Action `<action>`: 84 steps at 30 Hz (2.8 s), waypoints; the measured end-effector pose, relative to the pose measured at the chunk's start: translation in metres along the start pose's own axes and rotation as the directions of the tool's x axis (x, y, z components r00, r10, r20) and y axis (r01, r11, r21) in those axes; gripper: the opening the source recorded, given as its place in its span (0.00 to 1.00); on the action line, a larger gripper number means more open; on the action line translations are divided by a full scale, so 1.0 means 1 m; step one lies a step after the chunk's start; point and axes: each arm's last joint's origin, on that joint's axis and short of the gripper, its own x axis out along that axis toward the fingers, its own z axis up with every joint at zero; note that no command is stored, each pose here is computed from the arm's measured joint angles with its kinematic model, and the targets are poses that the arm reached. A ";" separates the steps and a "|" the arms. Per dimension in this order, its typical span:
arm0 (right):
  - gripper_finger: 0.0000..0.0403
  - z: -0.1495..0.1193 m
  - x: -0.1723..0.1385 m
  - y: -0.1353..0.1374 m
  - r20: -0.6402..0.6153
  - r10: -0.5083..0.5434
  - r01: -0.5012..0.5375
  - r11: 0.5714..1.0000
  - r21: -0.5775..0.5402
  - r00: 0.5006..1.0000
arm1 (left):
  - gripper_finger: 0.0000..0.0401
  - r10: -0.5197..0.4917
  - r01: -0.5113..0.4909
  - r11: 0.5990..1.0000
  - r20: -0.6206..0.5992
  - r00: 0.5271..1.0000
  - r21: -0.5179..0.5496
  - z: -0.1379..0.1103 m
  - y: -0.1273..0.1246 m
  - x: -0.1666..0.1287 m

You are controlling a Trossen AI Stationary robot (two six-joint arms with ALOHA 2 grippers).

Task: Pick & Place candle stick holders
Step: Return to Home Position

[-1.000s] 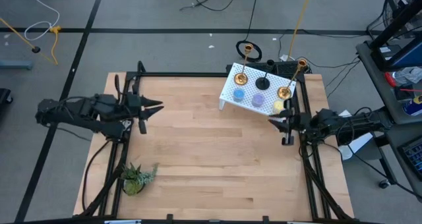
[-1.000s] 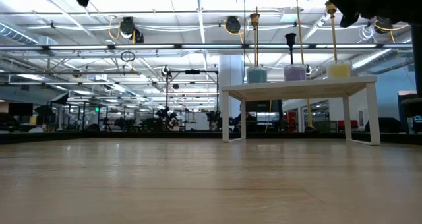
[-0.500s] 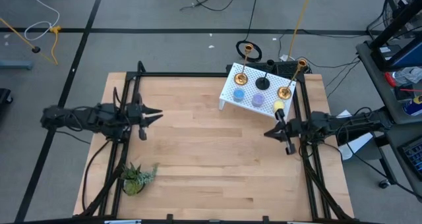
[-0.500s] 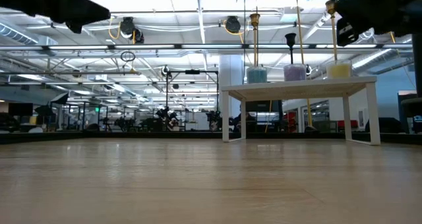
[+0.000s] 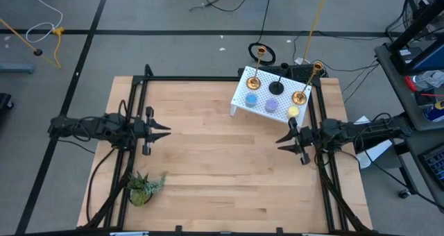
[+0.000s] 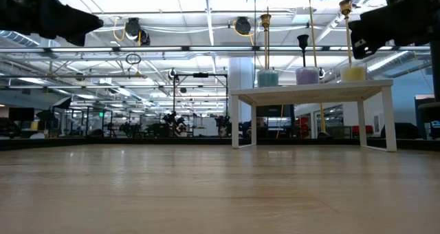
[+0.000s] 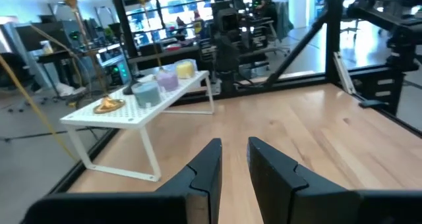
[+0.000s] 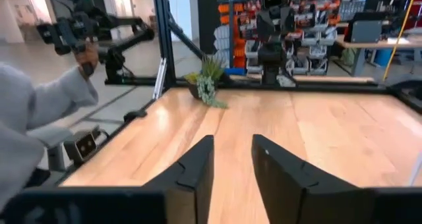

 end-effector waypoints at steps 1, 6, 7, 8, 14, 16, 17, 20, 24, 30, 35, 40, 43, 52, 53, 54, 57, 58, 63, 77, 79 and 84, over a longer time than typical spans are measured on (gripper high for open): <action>0.26 -0.001 0.000 0.000 -0.013 -0.001 0.001 1.000 -0.002 1.000 | 0.20 -0.006 0.006 1.000 -0.001 1.000 0.000 -0.003 -0.001 0.000; 0.29 -0.003 0.000 0.001 -0.032 0.022 -0.021 1.000 0.013 0.999 | 0.20 -0.011 0.011 1.000 -0.010 1.000 -0.021 -0.016 -0.003 0.000; 0.28 -0.003 0.000 0.001 -0.033 0.028 -0.028 1.000 0.011 0.999 | 0.20 -0.011 0.011 1.000 -0.010 1.000 -0.025 -0.018 -0.003 0.000; 0.27 -0.003 0.000 0.001 -0.035 0.030 -0.029 1.000 0.009 0.999 | 0.20 -0.011 0.011 1.000 -0.009 1.000 -0.025 -0.020 -0.003 -0.001; 0.23 -0.012 0.001 0.000 -0.012 0.027 -0.027 0.999 -0.028 1.000 | 0.20 -0.007 0.007 1.000 0.017 1.000 -0.026 -0.035 -0.006 0.001; 0.22 -0.021 0.001 -0.001 0.015 0.028 -0.028 0.999 -0.041 0.999 | 0.20 -0.004 0.005 1.000 0.030 1.000 -0.026 -0.038 -0.007 0.002; 0.22 -0.025 0.001 -0.001 0.024 0.029 -0.028 0.999 -0.042 0.999 | 0.20 -0.003 0.004 1.000 0.039 0.999 -0.027 -0.040 -0.007 0.002; 0.22 -0.023 0.001 -0.001 0.078 0.031 -0.028 0.999 -0.047 0.996 | 0.20 -0.003 0.004 1.000 0.037 0.999 -0.020 -0.044 -0.008 0.003; 0.21 -0.024 0.001 -0.001 0.072 0.030 -0.027 0.999 -0.037 0.997 | 0.20 -0.001 0.002 1.000 0.053 0.999 -0.026 -0.047 -0.008 0.004; 0.21 -0.017 0.000 -0.001 0.148 0.026 0.004 0.980 -0.200 0.989 | 0.20 -0.002 0.002 1.000 0.049 0.999 -0.013 -0.047 -0.008 0.004; 0.21 -0.014 0.000 -0.001 0.172 0.026 0.023 0.960 -0.278 0.985 | 0.20 -0.003 0.006 0.998 0.044 0.999 -0.055 -0.048 -0.008 0.004; 0.21 -0.015 0.000 -0.001 0.162 0.025 0.028 0.948 -0.316 0.986 | 0.20 -0.006 0.008 0.998 0.046 0.999 -0.060 -0.048 -0.008 0.004; 0.21 -0.015 0.000 -0.001 0.162 0.025 0.034 0.936 -0.351 0.986 | 0.20 -0.005 0.008 0.998 0.049 0.999 -0.061 -0.047 -0.008 0.004; 0.21 -0.015 0.000 -0.001 0.165 0.022 0.041 0.930 -0.366 0.986 | 0.20 -0.003 0.007 0.998 0.061 0.998 -0.063 -0.046 -0.008 0.004; 0.21 -0.015 0.000 -0.001 0.165 0.022 0.041 0.931 -0.363 0.986 | 0.20 -0.003 0.007 0.998 0.062 0.998 -0.063 -0.046 -0.008 0.004; 0.21 -0.015 0.000 -0.001 0.165 0.022 0.041 0.930 -0.365 0.986 | 0.20 -0.002 0.006 0.998 0.063 0.998 -0.064 -0.046 -0.008 0.004; 0.21 -0.015 0.000 -0.001 0.164 0.022 0.041 0.929 -0.369 0.986 | 0.20 -0.002 0.007 0.998 0.064 0.998 -0.064 -0.046 -0.008 0.004; 0.21 -0.015 0.000 -0.001 0.164 0.022 0.041 0.929 -0.367 0.986 | 0.20 -0.002 0.007 0.998 0.064 0.998 -0.064 -0.046 -0.008 0.004; 0.21 -0.015 0.000 -0.001 0.164 0.022 0.040 0.931 -0.364 0.986 | 0.20 -0.002 0.006 0.998 0.064 0.998 -0.064 -0.046 -0.008 0.004; 0.22 -0.016 -0.004 -0.003 0.155 0.005 0.032 0.971 -0.239 0.988 | 0.20 -0.002 0.006 0.998 0.065 0.998 -0.064 -0.046 -0.008 0.004; 0.22 -0.018 -0.006 -0.004 0.139 -0.002 0.030 0.980 -0.198 0.990 | 0.20 -0.002 0.007 0.998 0.065 0.998 -0.063 -0.046 -0.008 0.004; 0.22 -0.018 -0.012 -0.005 0.149 -0.021 0.043 0.988 -0.145 0.989 | 0.20 -0.002 0.007 0.998 0.065 0.998 -0.064 -0.046 -0.008 0.004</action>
